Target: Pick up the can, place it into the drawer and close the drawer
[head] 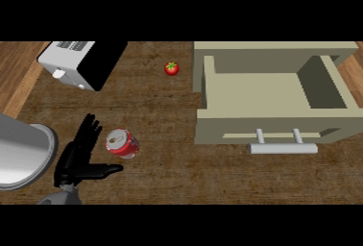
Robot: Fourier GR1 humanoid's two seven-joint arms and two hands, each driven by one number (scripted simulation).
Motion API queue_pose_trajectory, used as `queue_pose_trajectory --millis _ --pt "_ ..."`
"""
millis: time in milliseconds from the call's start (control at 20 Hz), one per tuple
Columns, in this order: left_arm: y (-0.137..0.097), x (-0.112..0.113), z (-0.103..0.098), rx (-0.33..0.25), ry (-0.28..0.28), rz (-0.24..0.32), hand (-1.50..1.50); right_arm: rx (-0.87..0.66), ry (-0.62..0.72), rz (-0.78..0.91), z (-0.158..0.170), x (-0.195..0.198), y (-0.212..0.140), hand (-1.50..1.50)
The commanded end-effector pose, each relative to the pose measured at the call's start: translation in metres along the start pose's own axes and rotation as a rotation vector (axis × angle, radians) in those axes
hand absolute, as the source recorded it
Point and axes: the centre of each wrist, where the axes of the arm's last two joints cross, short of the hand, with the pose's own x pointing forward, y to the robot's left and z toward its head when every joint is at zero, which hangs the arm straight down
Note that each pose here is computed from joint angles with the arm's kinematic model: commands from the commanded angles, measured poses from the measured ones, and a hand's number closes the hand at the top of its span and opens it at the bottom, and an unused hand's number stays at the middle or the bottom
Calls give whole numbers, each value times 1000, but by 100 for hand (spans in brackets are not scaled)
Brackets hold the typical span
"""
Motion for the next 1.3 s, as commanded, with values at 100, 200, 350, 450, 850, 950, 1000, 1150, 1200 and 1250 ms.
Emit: queue_pose_trajectory --millis 100,200,350,450,850,950,1000,1150,1200,1250 --pt "0 -43 17 -29 40 34 -150 -11 5 -9 -5 4 -7 -150" --pt "-10 -30 -12 -2 49 33 -150 7 3 -3 -14 8 1 -150" --pt "10 -44 0 -21 46 52 -150 -6 -1 -14 7 3 1 -150" --pt "-2 -56 1 -24 46 71 -150 -1 -5 -1 2 8 -27 -150" --pt "-36 -55 -32 -26 51 123 -150 -13 4 6 10 10 -1 -150" --pt "-12 -45 -31 -33 64 158 -150 7 -6 11 -4 29 -20 -150" --pt "-15 -43 -41 -31 63 171 -150 16 -4 -9 3 28 -6 -150" --pt "-6 -52 -31 -83 40 203 150 -18 14 -23 9 28 5 -150" --pt "-23 -37 -36 -117 47 217 150 1 10 -17 19 9 -7 -150" --pt "-32 -45 -43 -153 93 217 150 -1 22 -23 11 14 -3 -150"
